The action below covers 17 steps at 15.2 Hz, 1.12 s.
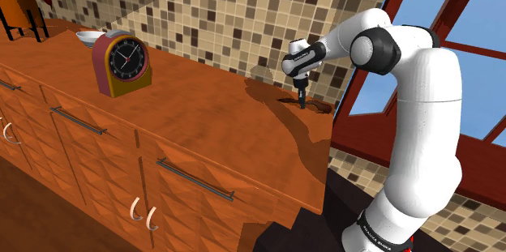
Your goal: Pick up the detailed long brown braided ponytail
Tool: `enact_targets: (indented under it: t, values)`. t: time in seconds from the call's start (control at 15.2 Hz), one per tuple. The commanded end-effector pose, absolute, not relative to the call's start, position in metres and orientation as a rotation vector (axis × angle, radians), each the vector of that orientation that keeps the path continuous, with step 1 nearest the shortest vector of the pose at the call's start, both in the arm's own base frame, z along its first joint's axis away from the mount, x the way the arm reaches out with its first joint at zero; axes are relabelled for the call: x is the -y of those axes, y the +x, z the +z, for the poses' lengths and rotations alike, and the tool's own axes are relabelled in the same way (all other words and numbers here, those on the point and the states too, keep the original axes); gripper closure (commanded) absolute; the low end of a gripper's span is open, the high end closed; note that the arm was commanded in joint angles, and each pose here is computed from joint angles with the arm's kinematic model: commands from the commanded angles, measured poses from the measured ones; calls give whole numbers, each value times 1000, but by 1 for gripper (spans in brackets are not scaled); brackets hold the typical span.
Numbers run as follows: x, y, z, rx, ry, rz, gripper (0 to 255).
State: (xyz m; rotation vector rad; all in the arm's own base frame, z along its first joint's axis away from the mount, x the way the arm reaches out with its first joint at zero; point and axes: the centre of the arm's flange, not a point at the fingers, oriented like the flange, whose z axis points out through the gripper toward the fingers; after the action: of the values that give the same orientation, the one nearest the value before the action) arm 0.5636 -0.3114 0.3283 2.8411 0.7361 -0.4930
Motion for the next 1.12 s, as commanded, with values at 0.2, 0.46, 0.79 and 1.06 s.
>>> enact_targets:
  t: [0.2, 0.46, 0.79, 1.06]
  values:
    - [315, 562, 324, -733, 2842, -503, 255]
    - [313, 562, 327, -733, 2842, -502, 255]
    - [313, 562, 354, -733, 2842, -502, 255]
    - [313, 562, 375, -733, 2842, -502, 255]
